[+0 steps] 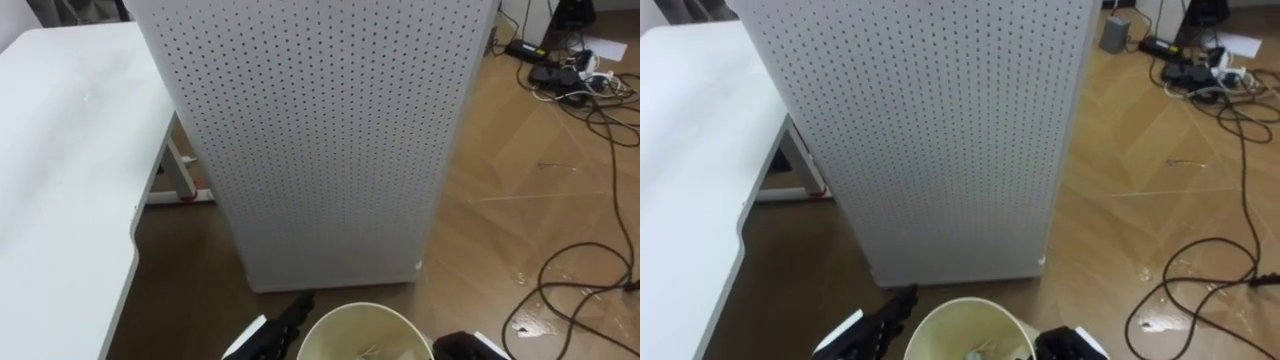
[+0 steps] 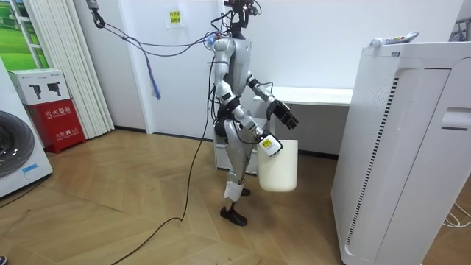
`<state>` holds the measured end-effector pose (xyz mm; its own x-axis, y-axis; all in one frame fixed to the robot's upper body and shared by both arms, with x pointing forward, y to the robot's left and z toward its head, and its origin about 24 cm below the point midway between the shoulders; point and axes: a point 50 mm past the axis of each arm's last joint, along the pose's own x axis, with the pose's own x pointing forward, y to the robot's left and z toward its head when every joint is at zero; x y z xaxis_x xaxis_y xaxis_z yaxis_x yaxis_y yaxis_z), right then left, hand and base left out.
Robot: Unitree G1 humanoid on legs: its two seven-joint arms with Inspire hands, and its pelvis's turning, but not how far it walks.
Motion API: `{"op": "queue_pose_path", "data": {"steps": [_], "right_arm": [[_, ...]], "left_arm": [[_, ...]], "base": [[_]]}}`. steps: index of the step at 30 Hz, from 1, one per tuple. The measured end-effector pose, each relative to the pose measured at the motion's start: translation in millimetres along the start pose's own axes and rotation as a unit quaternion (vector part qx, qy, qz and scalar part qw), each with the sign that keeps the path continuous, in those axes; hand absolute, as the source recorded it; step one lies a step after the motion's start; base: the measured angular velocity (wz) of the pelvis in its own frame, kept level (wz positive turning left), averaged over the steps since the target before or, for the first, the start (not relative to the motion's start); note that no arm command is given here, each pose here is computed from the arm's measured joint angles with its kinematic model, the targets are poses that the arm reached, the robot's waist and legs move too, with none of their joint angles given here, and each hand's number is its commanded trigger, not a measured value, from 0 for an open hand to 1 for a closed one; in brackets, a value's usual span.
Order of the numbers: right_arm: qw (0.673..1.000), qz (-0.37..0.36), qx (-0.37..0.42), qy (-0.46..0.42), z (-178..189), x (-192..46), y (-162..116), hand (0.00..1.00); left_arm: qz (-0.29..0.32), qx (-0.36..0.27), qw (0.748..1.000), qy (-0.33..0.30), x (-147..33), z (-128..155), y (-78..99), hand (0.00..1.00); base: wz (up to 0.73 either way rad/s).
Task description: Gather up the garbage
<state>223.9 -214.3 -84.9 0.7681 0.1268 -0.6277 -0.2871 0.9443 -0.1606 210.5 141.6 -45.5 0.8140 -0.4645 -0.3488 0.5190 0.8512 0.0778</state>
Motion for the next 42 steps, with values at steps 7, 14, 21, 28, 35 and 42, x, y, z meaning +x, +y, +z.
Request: {"op": "queue_pose_path", "data": {"steps": [7,14,21,28,35,42], "right_arm": [[1.000,-0.013,0.002,-0.012,9,2,-6,1.00],[0.999,-0.013,0.027,-0.026,12,1,-10,1.00],[0.998,-0.012,0.023,-0.058,22,-1,-6,1.00],[0.996,-0.008,0.034,-0.087,18,-12,4,1.00],[0.995,-0.002,0.013,-0.102,26,-13,8,1.00],[0.994,-0.008,0.023,-0.104,23,-16,14,1.00]], "left_arm": [[0.017,0.010,0.999,-0.044,10.6,24,7.9,0.00],[0.051,-0.007,0.997,-0.061,-0.7,22,11.2,0.00],[0.137,0.044,0.981,-0.128,-14.6,53,25.0,0.00],[0.276,0.172,0.909,-0.262,-46.7,121,45.1,0.00],[0.365,0.235,0.833,-0.344,-61.0,155,55.2,0.00],[0.424,0.269,0.780,-0.375,-61.9,172,61.1,0.00]], "base": [[-0.02],[-0.36],[-0.18],[-0.01],[0.00],[0.01]]}}
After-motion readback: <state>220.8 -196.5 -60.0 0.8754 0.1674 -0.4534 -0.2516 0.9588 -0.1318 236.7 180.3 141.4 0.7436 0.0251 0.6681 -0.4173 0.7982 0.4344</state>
